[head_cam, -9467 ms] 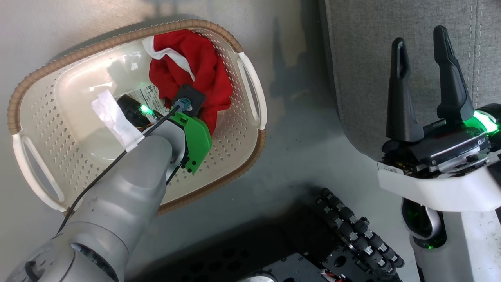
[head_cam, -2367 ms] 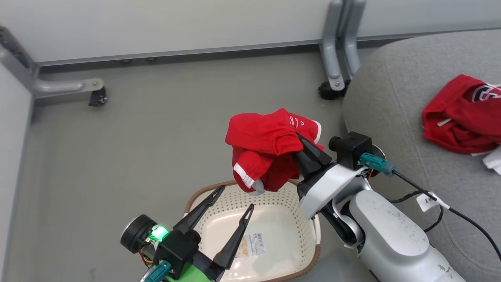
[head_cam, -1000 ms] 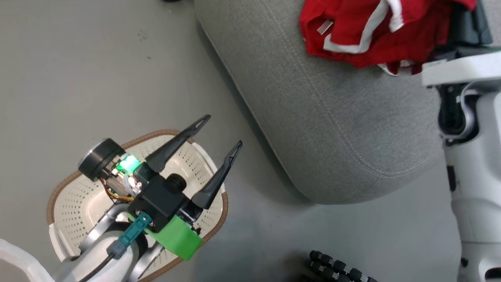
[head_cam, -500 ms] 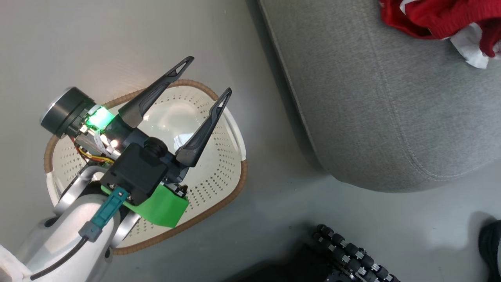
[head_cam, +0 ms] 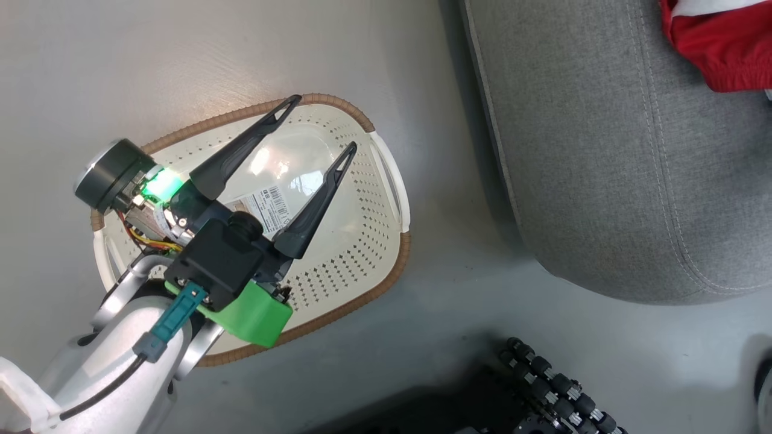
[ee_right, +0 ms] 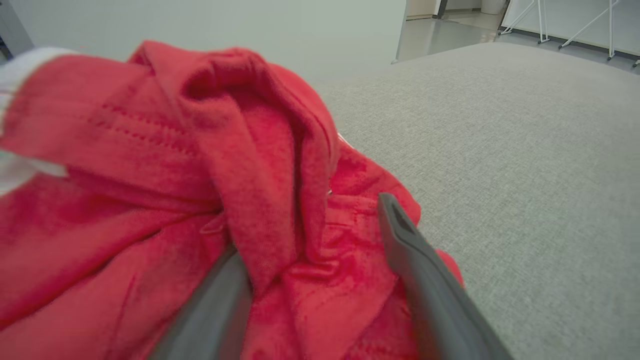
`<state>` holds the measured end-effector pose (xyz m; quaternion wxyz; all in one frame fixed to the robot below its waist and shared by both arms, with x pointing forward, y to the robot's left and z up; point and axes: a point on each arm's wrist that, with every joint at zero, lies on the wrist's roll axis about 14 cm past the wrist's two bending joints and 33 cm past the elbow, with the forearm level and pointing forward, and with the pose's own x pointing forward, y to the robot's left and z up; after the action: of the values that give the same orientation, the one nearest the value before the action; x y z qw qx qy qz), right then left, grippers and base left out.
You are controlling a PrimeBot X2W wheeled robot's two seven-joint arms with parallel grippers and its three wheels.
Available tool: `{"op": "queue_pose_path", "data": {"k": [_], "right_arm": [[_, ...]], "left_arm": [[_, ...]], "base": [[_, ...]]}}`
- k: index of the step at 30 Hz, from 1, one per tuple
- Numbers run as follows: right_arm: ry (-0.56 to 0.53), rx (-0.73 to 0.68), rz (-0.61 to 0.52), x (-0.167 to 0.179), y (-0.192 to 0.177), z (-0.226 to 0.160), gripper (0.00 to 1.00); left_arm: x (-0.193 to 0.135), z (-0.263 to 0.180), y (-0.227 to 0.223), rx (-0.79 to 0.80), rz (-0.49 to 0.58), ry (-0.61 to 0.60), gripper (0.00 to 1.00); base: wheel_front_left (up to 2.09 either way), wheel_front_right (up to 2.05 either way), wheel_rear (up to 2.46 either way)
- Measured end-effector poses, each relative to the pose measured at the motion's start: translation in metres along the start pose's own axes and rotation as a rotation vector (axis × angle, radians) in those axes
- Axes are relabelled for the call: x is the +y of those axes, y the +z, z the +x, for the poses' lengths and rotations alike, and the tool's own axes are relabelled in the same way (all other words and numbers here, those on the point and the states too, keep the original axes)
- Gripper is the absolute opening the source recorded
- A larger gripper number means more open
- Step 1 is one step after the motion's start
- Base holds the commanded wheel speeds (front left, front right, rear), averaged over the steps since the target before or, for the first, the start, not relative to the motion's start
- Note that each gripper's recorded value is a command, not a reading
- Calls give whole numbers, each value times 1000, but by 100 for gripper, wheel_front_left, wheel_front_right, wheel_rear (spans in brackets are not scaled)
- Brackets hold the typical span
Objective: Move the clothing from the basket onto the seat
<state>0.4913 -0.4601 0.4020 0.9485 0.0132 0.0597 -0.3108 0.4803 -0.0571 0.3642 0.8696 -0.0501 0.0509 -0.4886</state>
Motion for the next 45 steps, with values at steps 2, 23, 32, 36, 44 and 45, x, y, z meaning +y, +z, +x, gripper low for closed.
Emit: {"op": "queue_pose_path", "data": {"k": [2, 23, 32, 36, 44, 45], "right_arm": [[-6, -22, 0, -5, 8, -6, 100], [264, -124, 17, 54, 51, -144, 100], [471, -129, 84, 119, 55, -184, 100], [571, -135, 112, 151, 60, -199, 100], [692, -130, 152, 188, 65, -223, 100], [701, -128, 151, 190, 65, -226, 100]], "left_arm": [[-2, 0, 4, -3, 6, -2, 100], [-21, -32, 77, -119, -26, 215, 100], [29, -85, 103, -152, 13, 507, 100], [55, -124, 122, -202, 17, 679, 100], [70, -198, 130, -214, 38, 898, 100], [69, -205, 130, -210, 41, 915, 100]], "base": [[0, 0, 0], [0, 0, 0], [0, 0, 0], [0, 0, 0], [0, 0, 0], [0, 0, 0]]}}
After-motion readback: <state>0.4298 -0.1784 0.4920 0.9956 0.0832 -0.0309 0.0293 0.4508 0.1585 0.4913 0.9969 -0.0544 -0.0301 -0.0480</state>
